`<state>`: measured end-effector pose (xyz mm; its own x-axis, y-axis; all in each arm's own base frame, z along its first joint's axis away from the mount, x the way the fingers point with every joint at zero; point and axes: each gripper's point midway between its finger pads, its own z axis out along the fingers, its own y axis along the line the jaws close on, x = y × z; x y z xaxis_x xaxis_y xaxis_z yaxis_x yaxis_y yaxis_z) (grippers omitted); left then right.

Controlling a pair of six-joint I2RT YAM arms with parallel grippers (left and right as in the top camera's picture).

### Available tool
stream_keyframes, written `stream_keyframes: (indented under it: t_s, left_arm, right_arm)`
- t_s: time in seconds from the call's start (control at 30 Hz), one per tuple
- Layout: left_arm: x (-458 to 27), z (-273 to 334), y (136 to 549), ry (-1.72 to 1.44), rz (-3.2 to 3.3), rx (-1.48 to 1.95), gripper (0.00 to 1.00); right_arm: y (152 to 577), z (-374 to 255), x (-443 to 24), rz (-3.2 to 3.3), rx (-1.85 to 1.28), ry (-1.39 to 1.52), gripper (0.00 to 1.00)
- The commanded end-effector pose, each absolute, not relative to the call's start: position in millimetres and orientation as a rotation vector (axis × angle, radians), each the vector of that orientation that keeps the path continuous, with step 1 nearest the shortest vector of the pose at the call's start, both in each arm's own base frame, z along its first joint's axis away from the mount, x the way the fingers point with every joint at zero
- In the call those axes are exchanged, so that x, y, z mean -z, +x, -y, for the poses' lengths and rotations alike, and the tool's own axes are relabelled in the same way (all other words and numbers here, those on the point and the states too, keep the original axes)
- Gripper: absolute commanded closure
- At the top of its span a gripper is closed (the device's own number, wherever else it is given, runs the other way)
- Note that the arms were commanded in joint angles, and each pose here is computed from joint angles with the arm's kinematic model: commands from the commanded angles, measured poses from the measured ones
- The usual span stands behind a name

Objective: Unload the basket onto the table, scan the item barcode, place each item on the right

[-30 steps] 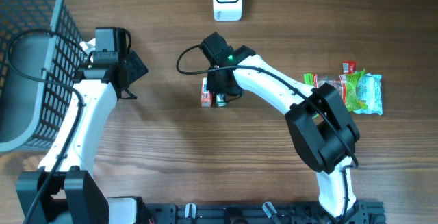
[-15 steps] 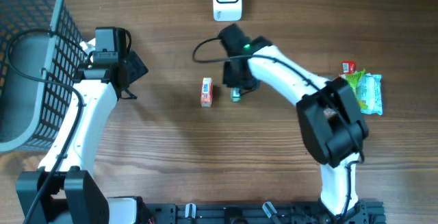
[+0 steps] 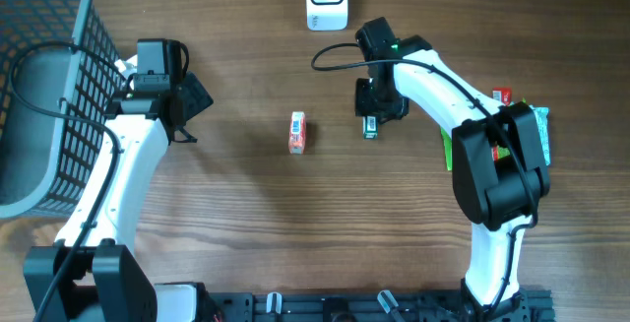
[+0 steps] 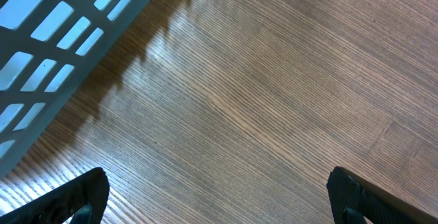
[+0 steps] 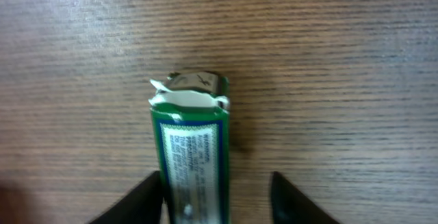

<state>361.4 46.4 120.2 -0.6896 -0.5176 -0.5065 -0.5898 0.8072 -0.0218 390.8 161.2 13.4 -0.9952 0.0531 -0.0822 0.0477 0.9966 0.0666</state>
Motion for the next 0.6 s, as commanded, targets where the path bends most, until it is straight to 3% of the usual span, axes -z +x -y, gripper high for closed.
stream_keyframes:
  t_s: [0.0,0.3,0.47,0.57]
  left_arm:
    - [-119.7,-49.9,361.7,-0.818,-2.49,-0.216,0.0]
    - [-119.7,-49.9,361.7,-0.818,-2.49,-0.216,0.0]
    - [-119.7,-49.9,361.7,-0.818,-2.49,-0.216,0.0]
    - [-119.7,-49.9,361.7,-0.818,-2.49,-0.216,0.0]
  right_arm:
    - [396.8,-169.9,-37.5,-3.013,-0.176,-0.07,0.4]
    - [397.5,-172.4,-93.4,-2.923,-0.287,-0.13,0.32]
    - [390.5,-160.4,-94.9,-2.959,-0.271,-0.093,0.2]
    - [389.6,-160.1,-94.7,-2.963,-0.269,-0.092,0.2]
